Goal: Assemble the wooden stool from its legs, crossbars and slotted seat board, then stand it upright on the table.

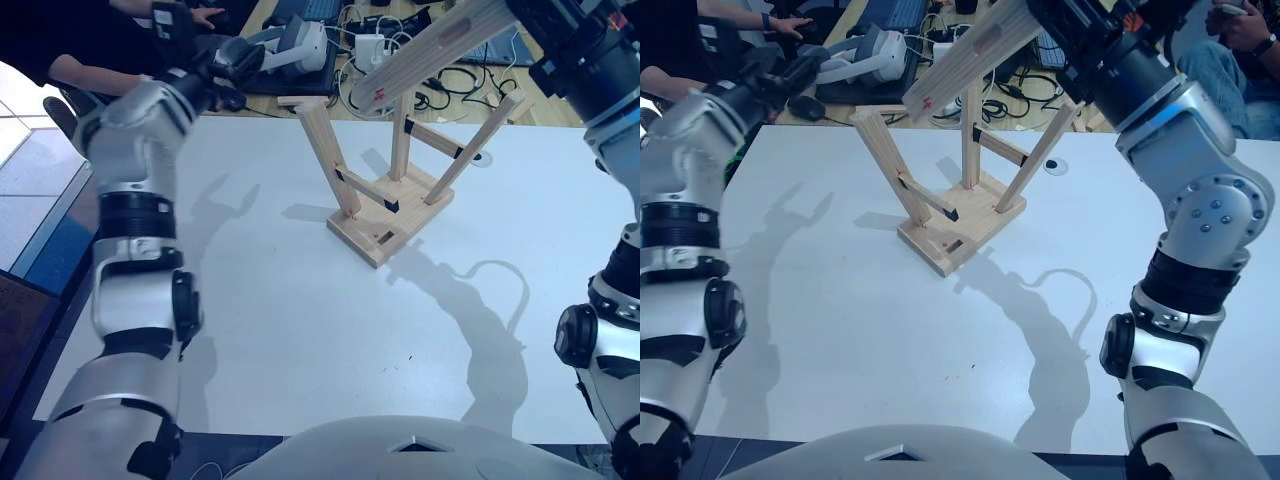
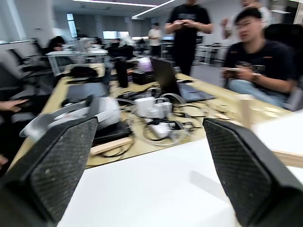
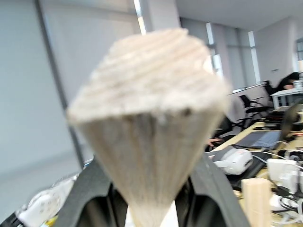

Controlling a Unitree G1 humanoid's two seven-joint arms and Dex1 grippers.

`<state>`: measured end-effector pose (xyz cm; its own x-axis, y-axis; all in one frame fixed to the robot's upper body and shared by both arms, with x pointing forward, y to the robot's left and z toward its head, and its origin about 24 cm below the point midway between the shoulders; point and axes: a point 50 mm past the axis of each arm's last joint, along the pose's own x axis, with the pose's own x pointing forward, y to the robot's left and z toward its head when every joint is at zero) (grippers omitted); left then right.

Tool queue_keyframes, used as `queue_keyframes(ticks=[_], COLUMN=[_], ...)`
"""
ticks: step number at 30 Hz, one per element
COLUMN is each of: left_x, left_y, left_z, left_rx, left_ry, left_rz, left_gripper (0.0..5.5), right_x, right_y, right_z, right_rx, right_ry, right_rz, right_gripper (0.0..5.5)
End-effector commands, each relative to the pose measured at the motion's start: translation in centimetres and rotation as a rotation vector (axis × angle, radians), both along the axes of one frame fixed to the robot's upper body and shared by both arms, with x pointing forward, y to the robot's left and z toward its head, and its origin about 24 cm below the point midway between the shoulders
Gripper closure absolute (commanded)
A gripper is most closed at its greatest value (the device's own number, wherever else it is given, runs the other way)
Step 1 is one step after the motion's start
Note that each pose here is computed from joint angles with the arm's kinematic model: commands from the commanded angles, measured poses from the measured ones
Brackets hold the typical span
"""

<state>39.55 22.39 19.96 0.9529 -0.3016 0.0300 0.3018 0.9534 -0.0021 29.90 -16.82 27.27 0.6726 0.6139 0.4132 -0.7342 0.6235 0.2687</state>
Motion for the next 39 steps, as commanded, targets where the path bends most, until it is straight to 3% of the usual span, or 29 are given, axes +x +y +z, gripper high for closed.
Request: queue_keyframes(ticks=[1, 4, 11, 17, 25, 30, 39], left_x=[1.9, 2.1, 2.0, 1.2, -0.8, -5.5, -10.7], left_y=[-4.4, -6.5, -7.5, -9.8, -9.5, -11.9, -14.2], left_z=[-3.1, -4.7, -6.5, -6.9, -8.3, -8.0, -6.6], left_rx=[0.027, 0.044, -0.018, -0.092, -0.076, -0.065, -0.132], left_ry=[0.042, 0.086, 0.111, 0.104, 0.129, 0.056, 0.065], left_rz=[0.027, -0.027, 0.022, -0.264, -0.554, -0.701, -0.542], left_gripper=[1.39, 1.39, 1.39, 1.39, 1.39, 1.39, 1.39], right_x=[0.6, 0.7, 0.7, 1.2, 1.2, -1.4, -5.6], right_y=[0.0, 0.3, 1.3, 0.9, -2.6, -5.2, -8.4], right_z=[-1.1, -1.4, -1.9, -1.7, -3.6, -6.6, -11.2], right_rx=[0.011, 0.019, 0.054, 0.058, -0.014, -0.047, -0.032], right_ry=[-0.003, -0.003, 0.007, 0.006, 0.080, 0.198, 0.432], right_rz=[-0.119, -0.129, -0.113, -0.131, -0.236, -0.313, -0.375], right_gripper=[4.50, 4.50, 4.50, 4.50, 4.50, 4.50, 4.50])
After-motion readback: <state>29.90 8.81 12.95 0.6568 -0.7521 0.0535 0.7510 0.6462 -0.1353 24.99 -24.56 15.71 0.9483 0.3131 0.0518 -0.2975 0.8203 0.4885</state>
